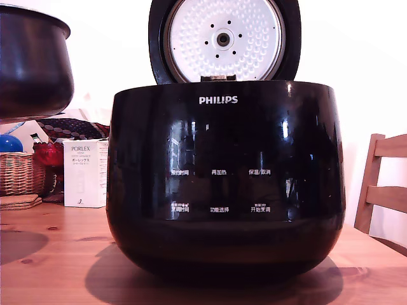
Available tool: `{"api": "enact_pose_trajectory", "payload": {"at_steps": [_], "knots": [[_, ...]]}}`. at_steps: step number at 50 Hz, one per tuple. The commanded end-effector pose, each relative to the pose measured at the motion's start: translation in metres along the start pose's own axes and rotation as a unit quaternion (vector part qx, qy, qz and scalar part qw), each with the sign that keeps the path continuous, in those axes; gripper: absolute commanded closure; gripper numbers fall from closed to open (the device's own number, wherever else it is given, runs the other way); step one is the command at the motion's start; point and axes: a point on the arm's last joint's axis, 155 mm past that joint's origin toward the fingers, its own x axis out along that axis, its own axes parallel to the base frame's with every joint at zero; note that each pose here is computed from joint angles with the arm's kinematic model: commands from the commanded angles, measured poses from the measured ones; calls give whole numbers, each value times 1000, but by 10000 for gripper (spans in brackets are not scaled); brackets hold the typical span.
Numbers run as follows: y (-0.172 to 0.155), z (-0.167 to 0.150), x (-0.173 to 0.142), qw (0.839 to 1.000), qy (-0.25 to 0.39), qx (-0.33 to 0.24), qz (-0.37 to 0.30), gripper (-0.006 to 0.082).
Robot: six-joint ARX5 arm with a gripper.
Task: Place the pot you are holding inside the rice cooker
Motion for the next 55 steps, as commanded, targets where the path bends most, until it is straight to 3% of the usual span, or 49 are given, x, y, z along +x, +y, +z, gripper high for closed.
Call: {"api": "enact_pose_trajectory", "payload": {"at_steps": [1, 17, 34, 55], "knots": [[13, 2, -8, 999, -6, -5, 35, 789], [9, 5, -8, 1000, -14, -4, 24, 789], [-21, 30, -13, 996, -73, -2, -47, 789], [-59, 87, -37, 973, -194, 43, -118, 789]]}}
